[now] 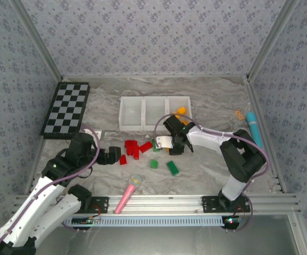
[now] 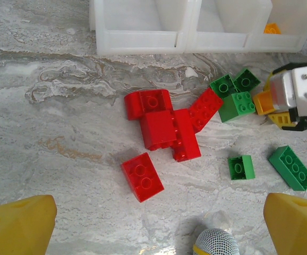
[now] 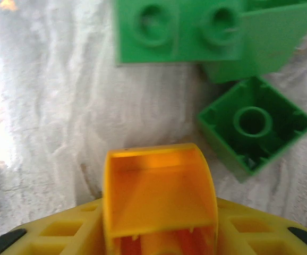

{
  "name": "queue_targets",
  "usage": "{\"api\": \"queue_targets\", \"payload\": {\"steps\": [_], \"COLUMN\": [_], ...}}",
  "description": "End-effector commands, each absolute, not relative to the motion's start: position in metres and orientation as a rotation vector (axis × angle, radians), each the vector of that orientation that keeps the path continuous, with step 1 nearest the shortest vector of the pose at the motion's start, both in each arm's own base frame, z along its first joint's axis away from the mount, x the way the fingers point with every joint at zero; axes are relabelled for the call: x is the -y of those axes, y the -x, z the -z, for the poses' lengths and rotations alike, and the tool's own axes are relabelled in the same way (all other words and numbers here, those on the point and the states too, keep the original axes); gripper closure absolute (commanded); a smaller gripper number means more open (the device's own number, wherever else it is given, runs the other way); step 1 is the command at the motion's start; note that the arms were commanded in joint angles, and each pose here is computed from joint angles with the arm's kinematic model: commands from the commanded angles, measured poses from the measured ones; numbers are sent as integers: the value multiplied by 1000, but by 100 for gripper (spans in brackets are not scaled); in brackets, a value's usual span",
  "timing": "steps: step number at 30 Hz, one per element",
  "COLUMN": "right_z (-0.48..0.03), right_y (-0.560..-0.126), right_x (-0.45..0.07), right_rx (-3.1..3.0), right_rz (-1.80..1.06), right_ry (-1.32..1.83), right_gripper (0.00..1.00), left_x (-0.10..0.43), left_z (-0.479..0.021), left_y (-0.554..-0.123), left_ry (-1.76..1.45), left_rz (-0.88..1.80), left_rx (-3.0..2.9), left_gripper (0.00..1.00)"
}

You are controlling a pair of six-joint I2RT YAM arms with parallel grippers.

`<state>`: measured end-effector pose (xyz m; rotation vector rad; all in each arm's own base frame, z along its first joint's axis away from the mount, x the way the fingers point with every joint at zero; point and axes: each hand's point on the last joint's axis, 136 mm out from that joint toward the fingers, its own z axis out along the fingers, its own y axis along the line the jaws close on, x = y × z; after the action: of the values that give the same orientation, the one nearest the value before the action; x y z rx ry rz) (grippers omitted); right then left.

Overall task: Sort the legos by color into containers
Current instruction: Pick up the lego from the center of the table, then place the lego in the container.

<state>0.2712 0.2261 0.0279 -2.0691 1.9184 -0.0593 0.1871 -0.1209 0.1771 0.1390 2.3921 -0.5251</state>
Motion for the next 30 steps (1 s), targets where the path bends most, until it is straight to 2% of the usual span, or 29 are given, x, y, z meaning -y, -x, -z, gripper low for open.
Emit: {"api": "queue_targets", "payload": {"steps": [1,7,12,17,23,30], "right_z": [-32,-48,-99,-164,-208,-198], "right_y": [-265,-270,-279,-322,-380,-436], "right_x": [-219,-211,-222,-219,-216,-197], "right_rx": [-1899,-1882,-1836,-1847,-1948,-2160], "right_rz": [114,215,138,149,182,87], "right_ry": [2074,1980,1775,1483,1211,907], "right_gripper": [64,76,78,76,76,75], "left_x": [124,124,124,124,124,125], "left_z": [-185,-186,-186,-186,-187,-188], "left_y": [-187,-187,-186,-187,-186,-185], "left_ry": [-168,-170,-171,-171,-170,-179], "left_rz": [539,542,543,544,546,548], "left_rx": [-2368,-2361,-2362,-2360,-2358,-2351], "left_gripper": [0,0,0,0,0,0]}}
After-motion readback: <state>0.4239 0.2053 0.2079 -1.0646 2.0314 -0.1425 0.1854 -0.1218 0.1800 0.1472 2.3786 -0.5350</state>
